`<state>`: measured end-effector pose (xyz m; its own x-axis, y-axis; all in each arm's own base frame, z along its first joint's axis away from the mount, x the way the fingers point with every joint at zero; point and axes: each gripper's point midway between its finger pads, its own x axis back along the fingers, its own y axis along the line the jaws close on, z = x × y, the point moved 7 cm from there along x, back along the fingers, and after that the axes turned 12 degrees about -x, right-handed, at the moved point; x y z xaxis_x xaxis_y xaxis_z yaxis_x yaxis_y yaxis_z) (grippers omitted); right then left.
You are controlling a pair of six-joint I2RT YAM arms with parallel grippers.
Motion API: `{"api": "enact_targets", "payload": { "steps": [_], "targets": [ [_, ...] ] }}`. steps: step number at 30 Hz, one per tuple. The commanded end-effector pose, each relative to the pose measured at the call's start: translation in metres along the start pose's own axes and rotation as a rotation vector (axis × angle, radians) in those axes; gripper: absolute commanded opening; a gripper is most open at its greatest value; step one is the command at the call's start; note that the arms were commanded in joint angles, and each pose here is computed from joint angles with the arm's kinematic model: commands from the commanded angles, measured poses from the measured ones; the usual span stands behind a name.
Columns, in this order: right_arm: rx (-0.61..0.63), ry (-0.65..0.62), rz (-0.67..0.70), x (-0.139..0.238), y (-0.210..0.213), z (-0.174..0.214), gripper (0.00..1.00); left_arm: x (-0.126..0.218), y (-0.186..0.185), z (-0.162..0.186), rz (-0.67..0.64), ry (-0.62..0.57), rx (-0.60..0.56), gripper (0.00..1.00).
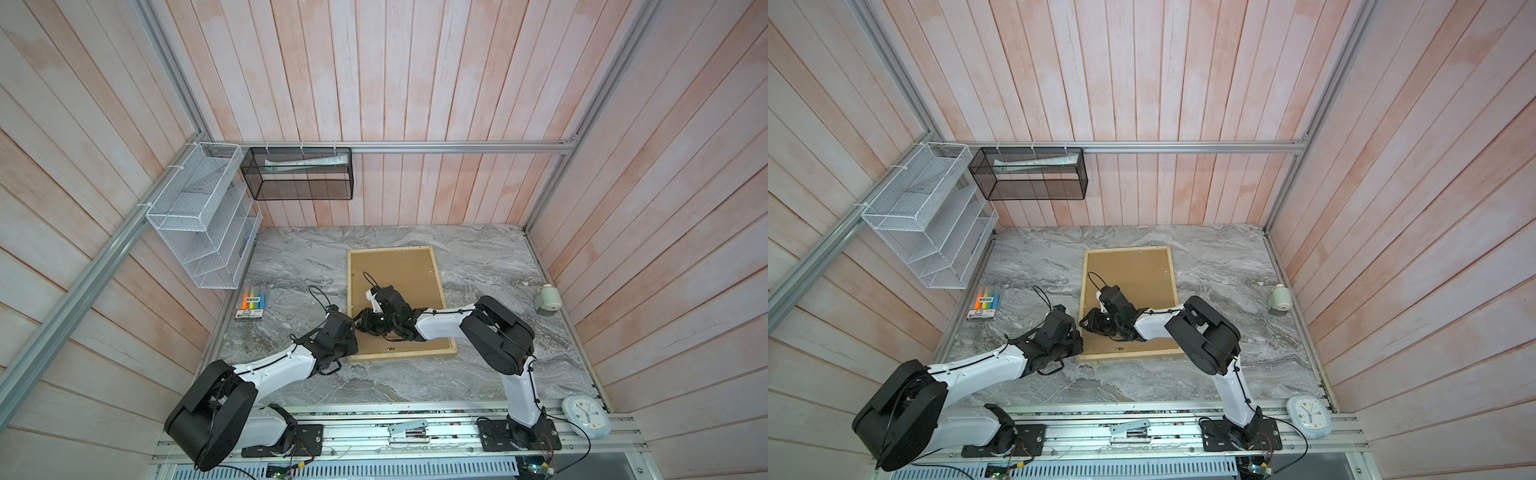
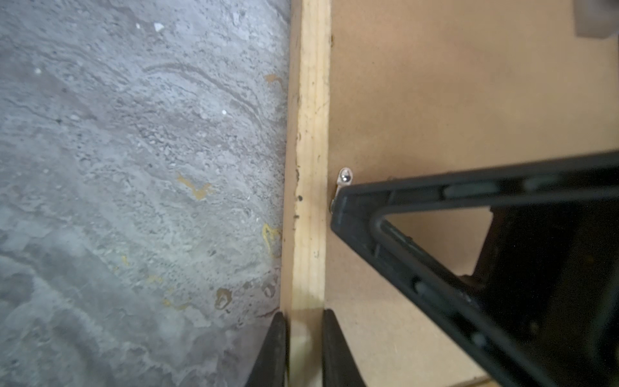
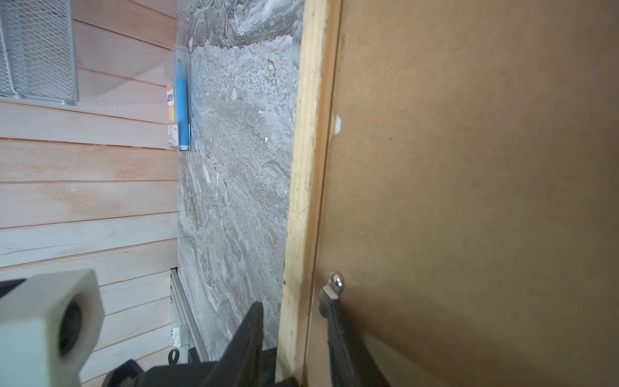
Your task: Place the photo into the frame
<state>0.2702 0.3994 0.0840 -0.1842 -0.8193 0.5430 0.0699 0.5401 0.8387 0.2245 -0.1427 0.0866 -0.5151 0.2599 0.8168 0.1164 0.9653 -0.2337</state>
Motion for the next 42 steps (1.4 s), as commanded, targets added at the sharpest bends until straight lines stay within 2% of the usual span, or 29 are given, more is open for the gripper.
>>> {"api": "enact_targets", "payload": {
  "steps": [1,21,42],
  "targets": [
    [-0.095,0.032,-0.013,-0.010,-0.016,0.007,0.34,-0.004,0.005,0.014,0.002,0.069,0.045,0.15],
    [-0.274,-0.052,-0.004,-0.017,-0.035,0.018,0.34,-0.003,0.002,0.014,0.021,0.070,0.042,0.14],
    [-0.286,-0.183,0.028,-0.021,-0.041,0.005,0.34,0.001,0.000,0.014,0.036,0.063,0.033,0.11]
  ]
}}
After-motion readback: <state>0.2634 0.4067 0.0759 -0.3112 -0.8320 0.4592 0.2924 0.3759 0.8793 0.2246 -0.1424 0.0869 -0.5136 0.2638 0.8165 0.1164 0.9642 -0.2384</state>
